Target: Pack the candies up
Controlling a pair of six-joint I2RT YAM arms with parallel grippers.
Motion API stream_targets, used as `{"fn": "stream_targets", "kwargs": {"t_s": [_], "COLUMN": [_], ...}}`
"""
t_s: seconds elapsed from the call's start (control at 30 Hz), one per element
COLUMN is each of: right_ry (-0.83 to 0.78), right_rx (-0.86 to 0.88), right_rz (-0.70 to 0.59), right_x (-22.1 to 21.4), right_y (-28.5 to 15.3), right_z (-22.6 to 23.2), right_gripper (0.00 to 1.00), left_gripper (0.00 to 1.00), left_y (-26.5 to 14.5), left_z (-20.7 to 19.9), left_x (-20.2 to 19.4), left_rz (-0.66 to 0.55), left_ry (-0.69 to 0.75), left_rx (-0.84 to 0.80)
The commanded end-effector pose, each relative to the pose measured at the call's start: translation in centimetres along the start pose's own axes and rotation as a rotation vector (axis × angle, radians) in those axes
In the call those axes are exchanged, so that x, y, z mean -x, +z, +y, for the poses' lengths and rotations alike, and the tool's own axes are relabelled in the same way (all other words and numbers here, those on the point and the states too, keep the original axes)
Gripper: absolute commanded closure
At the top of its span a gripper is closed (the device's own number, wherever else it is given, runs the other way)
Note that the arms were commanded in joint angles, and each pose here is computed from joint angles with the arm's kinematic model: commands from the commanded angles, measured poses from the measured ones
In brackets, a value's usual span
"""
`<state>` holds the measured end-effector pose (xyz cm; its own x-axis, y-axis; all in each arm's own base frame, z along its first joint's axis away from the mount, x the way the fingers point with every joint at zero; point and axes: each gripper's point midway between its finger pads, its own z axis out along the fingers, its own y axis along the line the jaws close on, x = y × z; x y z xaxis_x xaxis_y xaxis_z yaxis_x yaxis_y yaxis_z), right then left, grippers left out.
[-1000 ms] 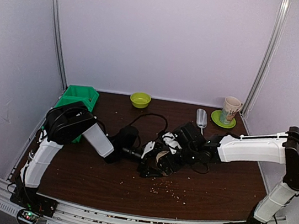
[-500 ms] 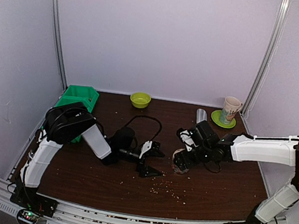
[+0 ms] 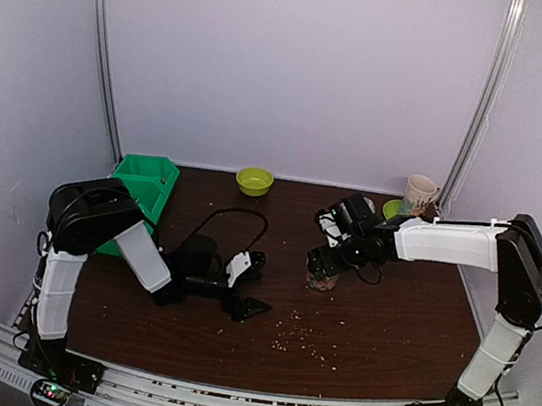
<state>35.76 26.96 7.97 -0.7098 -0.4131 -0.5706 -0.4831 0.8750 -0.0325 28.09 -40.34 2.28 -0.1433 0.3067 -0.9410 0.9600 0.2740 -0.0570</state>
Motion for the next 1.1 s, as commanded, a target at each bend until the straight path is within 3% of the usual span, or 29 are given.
{"fn": "stream_targets", "kwargs": {"t_s": [0.0,0.23,0.43,0.67,1.07], "right_ry": [0.012,-0.034,-0.039,0.074,0.343], "right_rx": [0.046,0.123,0.14,0.02,-0.31], "right_rz": [-0.03,-0.042,-0.113,-0.227,-0.287], "right_x": [3.5,7.8,9.8,8.8,-0.5], "right_y": [1.0,2.5,-0.2,-6.0,-10.3], "right_z": [1.3,5.7,6.0,-0.5,-11.2], "right_gripper": [0.12,0.04,0.01,0.01,0.01], "left_gripper": [0.02,0.02,0.02,0.02,0.02], "left_y": [-2.7,-5.7,-7.6,-7.5,-1.1], "left_z": [3.5,5.3,5.7,5.1,3.8], "left_x": [1.3,2.9,4.4,8.2,14.9], "left_rz": [0.017,0.036,0.091,0.123,0.212], "left_ry": [-0.039,-0.107,-0.102,-0.062,-0.008], "left_rx": [0.239,0.411,0.515,0.521,0.438]}}
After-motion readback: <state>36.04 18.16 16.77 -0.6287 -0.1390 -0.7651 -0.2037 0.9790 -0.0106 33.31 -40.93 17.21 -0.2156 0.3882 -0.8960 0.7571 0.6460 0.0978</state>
